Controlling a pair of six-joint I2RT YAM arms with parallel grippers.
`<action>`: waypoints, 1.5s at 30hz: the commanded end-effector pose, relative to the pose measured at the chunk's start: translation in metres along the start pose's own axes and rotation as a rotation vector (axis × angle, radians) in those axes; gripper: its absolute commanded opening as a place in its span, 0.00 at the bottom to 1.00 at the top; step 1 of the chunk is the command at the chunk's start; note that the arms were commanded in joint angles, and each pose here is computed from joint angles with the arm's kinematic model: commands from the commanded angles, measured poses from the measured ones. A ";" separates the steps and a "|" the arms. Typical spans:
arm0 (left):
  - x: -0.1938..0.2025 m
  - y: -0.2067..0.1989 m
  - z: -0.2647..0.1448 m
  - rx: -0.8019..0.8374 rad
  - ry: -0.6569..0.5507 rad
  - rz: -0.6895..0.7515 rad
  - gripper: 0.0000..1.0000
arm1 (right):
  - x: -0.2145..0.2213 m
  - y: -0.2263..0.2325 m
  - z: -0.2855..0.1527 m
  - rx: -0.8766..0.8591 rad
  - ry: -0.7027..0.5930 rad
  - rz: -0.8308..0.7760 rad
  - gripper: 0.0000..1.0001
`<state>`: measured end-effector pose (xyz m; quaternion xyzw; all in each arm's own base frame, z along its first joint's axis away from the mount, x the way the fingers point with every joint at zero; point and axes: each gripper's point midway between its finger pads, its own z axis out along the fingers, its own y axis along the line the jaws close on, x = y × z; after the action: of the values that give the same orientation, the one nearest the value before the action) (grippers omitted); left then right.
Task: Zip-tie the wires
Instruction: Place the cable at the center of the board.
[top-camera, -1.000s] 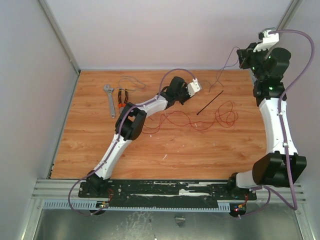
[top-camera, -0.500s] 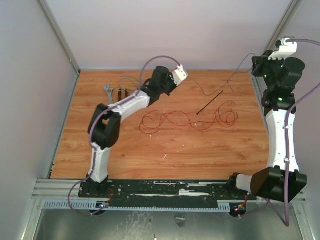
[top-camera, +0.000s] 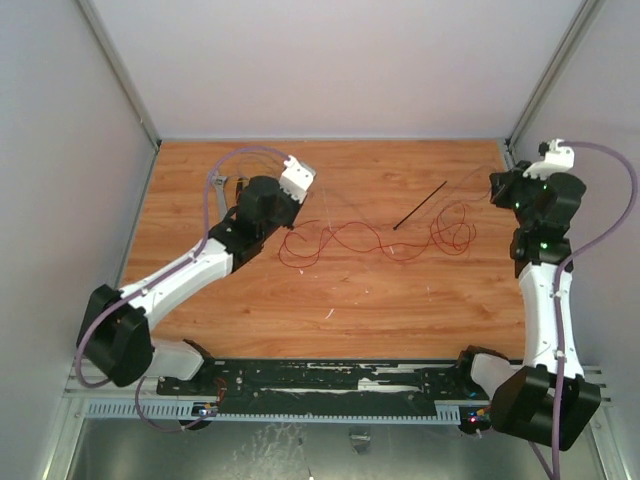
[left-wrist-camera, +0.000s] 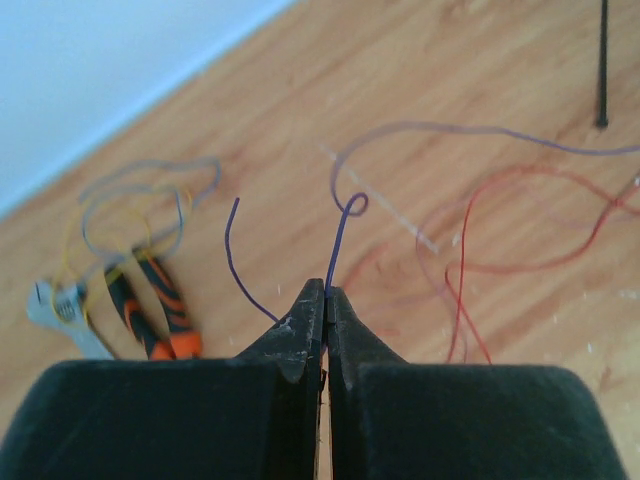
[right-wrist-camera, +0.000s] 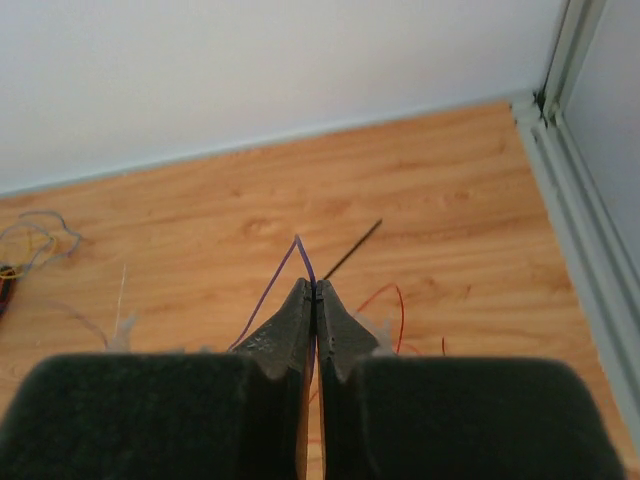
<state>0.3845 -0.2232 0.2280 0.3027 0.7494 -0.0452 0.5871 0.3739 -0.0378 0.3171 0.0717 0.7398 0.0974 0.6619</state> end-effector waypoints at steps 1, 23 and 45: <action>0.019 0.007 -0.031 -0.072 0.033 -0.123 0.00 | 0.010 -0.004 -0.008 0.031 -0.037 0.050 0.00; 0.073 -0.033 -0.036 0.008 0.093 -0.268 0.00 | 0.058 -0.059 -0.010 0.269 -0.032 0.076 0.00; 0.136 -0.082 -0.023 0.126 0.247 -0.397 0.16 | 0.167 -0.088 0.002 0.339 0.136 0.178 0.00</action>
<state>0.3058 -0.2189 0.0922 0.1991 0.8561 -0.1550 0.4510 0.3554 -0.0749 0.1292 0.2278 0.7971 0.0437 0.5575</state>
